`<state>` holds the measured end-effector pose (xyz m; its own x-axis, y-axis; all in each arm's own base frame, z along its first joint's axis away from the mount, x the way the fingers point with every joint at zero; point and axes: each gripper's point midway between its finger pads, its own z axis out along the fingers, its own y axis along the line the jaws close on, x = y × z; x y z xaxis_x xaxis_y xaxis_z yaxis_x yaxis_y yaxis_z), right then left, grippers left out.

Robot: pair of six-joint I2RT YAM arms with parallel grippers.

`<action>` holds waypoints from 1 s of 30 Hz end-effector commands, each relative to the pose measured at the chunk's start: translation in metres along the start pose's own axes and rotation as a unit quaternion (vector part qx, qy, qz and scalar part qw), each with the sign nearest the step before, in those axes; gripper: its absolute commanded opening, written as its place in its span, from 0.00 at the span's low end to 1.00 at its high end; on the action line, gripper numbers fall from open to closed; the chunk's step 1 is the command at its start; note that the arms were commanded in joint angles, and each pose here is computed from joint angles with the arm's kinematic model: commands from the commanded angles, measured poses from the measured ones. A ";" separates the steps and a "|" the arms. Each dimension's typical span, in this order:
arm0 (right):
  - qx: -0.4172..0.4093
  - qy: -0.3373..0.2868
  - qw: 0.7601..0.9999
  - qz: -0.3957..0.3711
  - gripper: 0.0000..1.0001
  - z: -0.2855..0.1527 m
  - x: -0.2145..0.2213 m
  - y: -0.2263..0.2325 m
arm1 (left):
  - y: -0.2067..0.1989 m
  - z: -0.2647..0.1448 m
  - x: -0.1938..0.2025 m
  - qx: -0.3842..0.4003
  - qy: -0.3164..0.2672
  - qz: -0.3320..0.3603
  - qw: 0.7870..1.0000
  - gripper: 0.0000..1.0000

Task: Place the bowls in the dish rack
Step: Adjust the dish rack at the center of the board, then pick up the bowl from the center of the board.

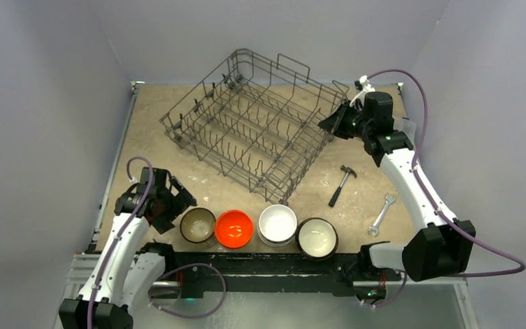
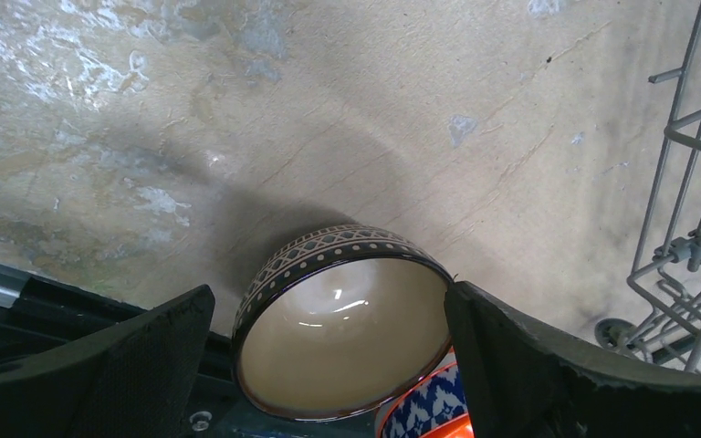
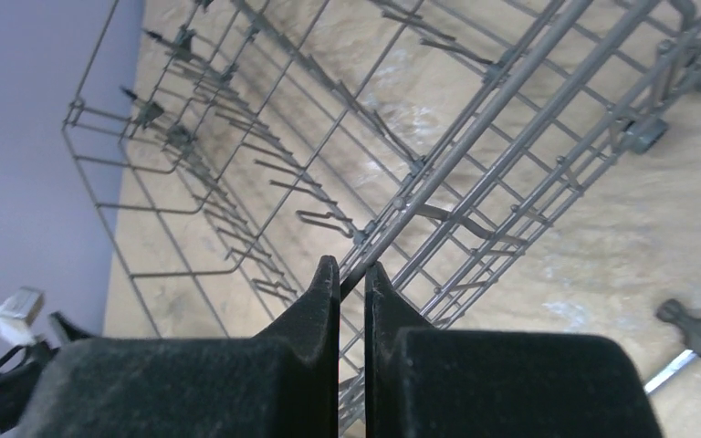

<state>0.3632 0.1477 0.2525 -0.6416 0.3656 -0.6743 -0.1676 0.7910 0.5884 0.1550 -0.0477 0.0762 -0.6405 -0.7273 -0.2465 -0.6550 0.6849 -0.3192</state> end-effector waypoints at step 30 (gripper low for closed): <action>-0.230 -0.098 0.959 -0.132 0.73 -0.075 -0.040 0.113 | 0.007 0.007 0.014 -0.099 0.056 0.184 0.976 0.58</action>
<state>0.3312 0.1697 0.3538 -0.4161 0.2948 -0.8602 -0.5376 0.6832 0.4942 0.1439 -0.0461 0.0681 -0.8808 -0.4364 -0.1835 -0.4301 0.8996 -0.0752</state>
